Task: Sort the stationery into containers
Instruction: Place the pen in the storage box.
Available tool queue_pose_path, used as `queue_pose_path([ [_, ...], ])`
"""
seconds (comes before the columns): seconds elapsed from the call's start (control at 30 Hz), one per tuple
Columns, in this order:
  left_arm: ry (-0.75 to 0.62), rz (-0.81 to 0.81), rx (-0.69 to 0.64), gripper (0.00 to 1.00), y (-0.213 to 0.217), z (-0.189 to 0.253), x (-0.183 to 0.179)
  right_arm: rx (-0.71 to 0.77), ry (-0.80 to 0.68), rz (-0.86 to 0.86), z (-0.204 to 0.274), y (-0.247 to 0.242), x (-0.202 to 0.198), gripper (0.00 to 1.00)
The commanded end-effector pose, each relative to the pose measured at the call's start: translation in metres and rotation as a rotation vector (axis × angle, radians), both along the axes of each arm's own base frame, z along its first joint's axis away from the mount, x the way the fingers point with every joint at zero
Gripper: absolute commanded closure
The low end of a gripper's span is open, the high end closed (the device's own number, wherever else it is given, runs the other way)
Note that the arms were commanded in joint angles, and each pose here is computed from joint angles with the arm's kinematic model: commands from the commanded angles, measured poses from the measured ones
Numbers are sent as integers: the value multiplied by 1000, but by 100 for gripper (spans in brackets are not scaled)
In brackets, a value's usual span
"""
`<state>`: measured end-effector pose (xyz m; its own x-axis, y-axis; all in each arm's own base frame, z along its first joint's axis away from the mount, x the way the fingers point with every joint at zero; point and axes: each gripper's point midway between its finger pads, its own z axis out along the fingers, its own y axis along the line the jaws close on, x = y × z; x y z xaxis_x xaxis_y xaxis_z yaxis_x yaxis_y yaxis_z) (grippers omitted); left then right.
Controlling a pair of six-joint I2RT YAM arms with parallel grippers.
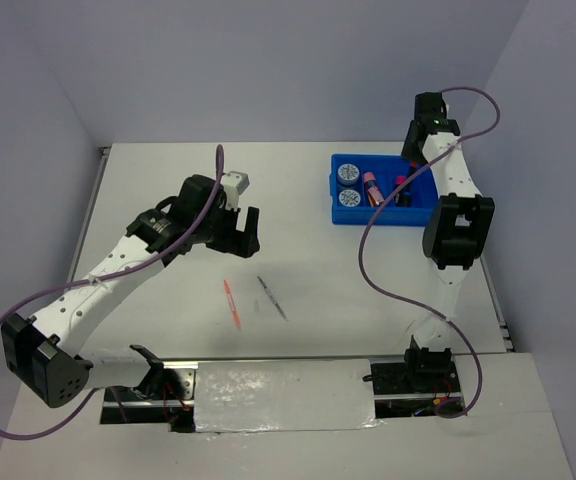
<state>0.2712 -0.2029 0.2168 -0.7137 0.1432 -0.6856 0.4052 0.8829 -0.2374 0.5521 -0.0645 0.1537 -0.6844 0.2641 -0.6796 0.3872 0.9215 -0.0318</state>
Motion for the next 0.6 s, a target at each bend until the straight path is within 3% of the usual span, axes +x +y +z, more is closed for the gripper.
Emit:
queue_pose_path([
  [0.0,-12,4,-56,1,-7,11,2,-6,18,-3,-4,-6,-2,51],
  [0.07,-3,12,-66,1,-8,11,2,2,32,14,-4,-3,-2,27],
  [0.1,2,17,-67,1,-8,10,2,4,31,8,0,-4,-3,23],
  [0.13,9,36,-56,1,-5,8,2,15,16,17,8,-1,-3,3],
  [0.33,35,145,-11,1,8,5,7,70,-100,29,77,11,-17,0],
  [0.4,48,202,17,1,17,5,9,136,-145,93,106,35,-34,0],
  [0.5,77,273,40,1,24,5,9,192,-148,174,103,67,-63,0],
  [0.53,93,293,49,1,26,3,9,196,-203,233,128,92,-81,0],
  [0.57,106,323,41,1,27,3,9,203,-163,255,108,104,-95,0],
])
